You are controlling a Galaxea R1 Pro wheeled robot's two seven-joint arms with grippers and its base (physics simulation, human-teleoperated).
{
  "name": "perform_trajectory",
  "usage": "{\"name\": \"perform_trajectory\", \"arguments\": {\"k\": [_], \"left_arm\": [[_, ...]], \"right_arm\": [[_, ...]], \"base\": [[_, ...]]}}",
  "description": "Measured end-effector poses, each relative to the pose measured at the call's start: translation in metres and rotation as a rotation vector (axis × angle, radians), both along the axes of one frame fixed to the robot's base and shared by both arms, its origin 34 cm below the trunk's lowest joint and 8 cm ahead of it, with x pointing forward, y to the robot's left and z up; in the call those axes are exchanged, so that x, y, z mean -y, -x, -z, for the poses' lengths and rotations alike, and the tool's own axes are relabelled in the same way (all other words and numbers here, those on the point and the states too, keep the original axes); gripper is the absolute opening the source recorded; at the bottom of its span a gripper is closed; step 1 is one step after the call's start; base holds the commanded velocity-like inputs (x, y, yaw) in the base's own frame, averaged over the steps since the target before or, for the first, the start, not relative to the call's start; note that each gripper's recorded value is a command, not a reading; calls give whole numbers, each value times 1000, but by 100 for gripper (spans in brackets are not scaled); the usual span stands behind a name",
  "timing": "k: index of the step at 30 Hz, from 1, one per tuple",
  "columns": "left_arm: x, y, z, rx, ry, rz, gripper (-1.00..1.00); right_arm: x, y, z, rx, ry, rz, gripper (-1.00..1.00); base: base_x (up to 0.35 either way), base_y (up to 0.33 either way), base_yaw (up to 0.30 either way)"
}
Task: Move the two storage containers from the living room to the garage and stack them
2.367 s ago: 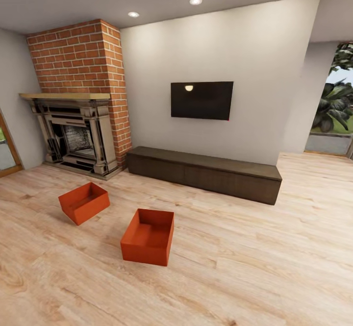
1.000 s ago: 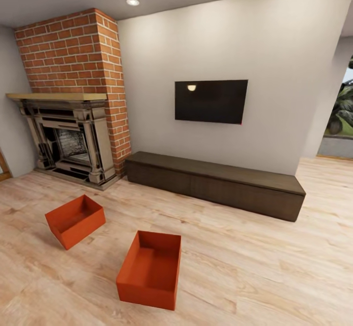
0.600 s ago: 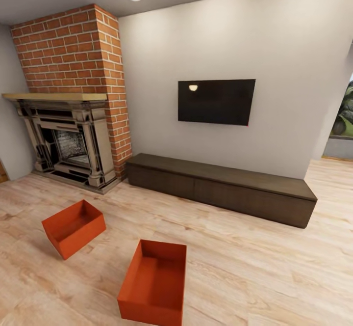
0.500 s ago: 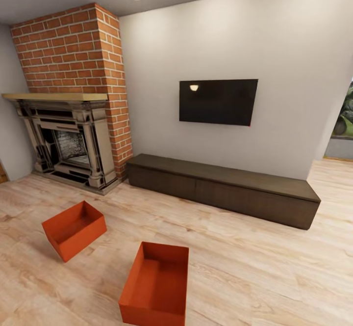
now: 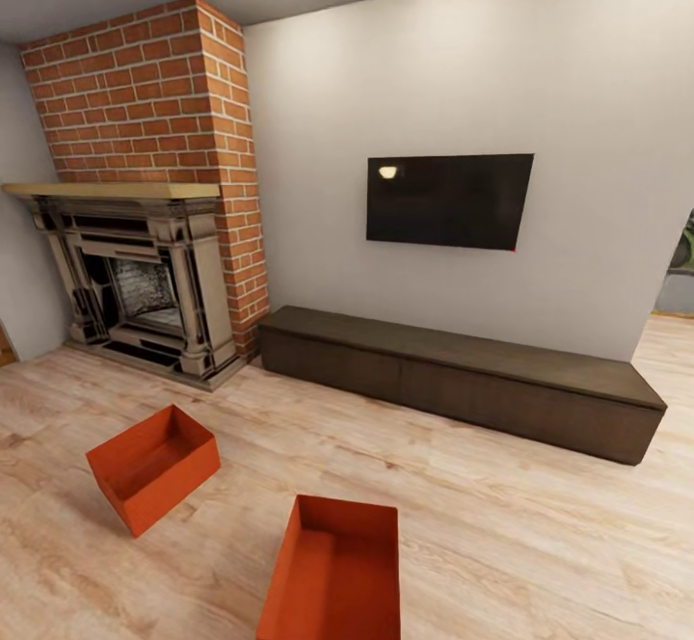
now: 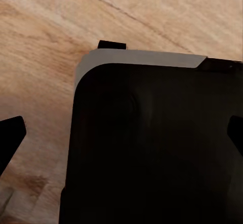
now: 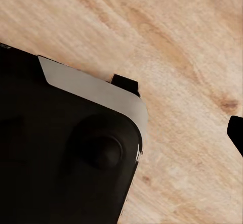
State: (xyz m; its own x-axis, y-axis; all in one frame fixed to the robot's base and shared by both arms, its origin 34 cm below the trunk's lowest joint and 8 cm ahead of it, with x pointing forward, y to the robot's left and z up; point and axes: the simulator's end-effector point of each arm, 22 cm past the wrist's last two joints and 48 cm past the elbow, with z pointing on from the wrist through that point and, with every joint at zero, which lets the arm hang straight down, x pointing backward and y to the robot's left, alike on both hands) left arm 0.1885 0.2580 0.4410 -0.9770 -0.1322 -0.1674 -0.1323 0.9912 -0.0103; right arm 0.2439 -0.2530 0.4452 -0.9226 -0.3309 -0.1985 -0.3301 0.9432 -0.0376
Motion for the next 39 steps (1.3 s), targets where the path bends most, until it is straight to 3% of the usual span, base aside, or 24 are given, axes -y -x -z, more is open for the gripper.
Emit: {"name": "perform_trajectory", "arguments": {"k": [12,28,39], "left_arm": [[0,0,0,-1,0,2,100],[1,0,0,1,0,2,100],[0,0,0,0,1,3,100]], "right_arm": [[0,0,0,0,0,-1,100],[0,0,0,1,0,0,100],[0,0,0,1,0,0,100]], "base": [[53,35,-6],[2,2,-188],[204,180,-6]]}}
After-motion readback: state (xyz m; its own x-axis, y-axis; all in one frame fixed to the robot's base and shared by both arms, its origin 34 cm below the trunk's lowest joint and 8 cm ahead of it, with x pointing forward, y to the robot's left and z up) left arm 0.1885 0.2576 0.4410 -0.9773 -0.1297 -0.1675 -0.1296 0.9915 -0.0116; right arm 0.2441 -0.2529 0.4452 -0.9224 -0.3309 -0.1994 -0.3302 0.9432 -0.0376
